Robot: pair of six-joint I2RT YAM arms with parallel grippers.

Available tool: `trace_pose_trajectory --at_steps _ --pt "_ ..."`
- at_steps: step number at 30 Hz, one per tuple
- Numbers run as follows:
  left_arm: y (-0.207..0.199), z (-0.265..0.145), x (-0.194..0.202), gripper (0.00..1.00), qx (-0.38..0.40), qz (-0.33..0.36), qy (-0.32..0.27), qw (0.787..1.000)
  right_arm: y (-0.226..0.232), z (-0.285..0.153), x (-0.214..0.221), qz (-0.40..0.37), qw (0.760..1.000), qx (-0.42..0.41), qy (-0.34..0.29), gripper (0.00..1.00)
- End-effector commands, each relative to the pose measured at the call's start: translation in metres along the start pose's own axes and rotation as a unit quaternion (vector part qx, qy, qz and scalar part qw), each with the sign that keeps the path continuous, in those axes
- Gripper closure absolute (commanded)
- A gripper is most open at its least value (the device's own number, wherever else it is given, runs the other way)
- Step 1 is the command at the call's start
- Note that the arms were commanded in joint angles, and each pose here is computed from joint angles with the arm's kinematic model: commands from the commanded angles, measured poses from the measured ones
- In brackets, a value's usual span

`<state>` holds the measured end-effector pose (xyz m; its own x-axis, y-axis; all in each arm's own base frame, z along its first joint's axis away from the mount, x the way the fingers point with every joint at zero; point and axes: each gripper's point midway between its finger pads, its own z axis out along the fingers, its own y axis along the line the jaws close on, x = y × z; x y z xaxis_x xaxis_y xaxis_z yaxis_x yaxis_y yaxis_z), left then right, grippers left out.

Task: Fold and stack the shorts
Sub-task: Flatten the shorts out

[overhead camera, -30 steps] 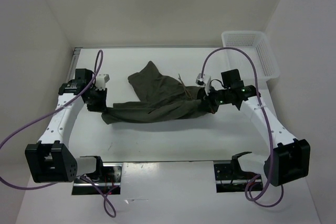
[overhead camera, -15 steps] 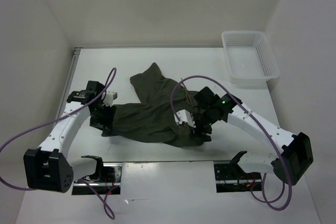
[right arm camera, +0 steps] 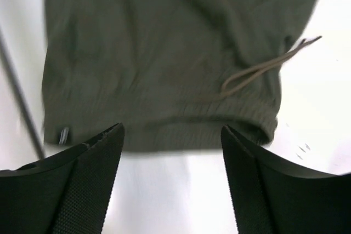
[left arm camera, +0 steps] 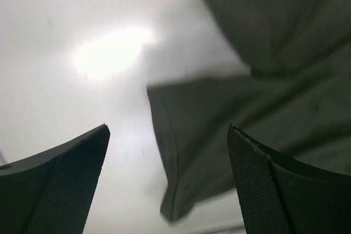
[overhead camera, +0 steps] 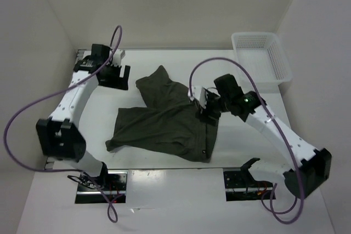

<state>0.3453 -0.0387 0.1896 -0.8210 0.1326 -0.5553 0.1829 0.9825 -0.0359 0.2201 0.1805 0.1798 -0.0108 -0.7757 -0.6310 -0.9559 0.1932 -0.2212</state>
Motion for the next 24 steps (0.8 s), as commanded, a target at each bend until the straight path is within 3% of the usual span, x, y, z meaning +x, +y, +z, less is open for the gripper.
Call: trace_pose_trajectory --at_steps 1,2,6,8,12,17,19,23,24 --pt "-0.004 0.044 -0.063 0.06 0.021 0.012 -0.042 0.999 -0.077 0.037 -0.027 0.176 0.980 0.064 -0.071 0.25" --pt "-0.008 0.071 -0.063 0.06 0.030 0.013 -0.017 0.999 -0.093 0.040 -0.022 0.216 0.970 0.079 -0.077 0.27" --pt "-0.015 0.113 -0.094 0.04 0.040 0.022 -0.023 0.999 -0.152 0.044 0.009 0.398 0.901 0.137 -0.107 0.32" --pt "-0.019 0.133 -0.107 0.04 0.047 0.027 -0.034 0.998 -0.172 0.047 0.025 0.439 0.879 0.159 -0.099 0.32" --pt "-0.032 0.158 -0.114 0.02 0.090 0.029 -0.037 0.995 -0.184 0.064 0.036 0.455 0.872 0.160 -0.080 0.32" --pt "-0.051 0.185 -0.097 0.00 0.112 0.037 -0.008 0.993 -0.183 0.075 0.041 0.499 0.853 0.139 -0.065 0.32" --pt "-0.047 0.200 -0.085 0.00 0.089 0.039 0.006 0.995 -0.178 0.071 0.046 0.548 0.825 0.121 -0.067 0.33" --pt "-0.043 0.212 -0.061 0.22 0.082 0.036 0.034 0.995 -0.161 0.068 0.049 0.616 0.781 0.077 -0.071 0.35" --pt "-0.043 0.213 -0.057 0.27 0.083 0.035 0.038 0.995 -0.161 0.064 0.044 0.612 0.783 0.074 -0.079 0.35"
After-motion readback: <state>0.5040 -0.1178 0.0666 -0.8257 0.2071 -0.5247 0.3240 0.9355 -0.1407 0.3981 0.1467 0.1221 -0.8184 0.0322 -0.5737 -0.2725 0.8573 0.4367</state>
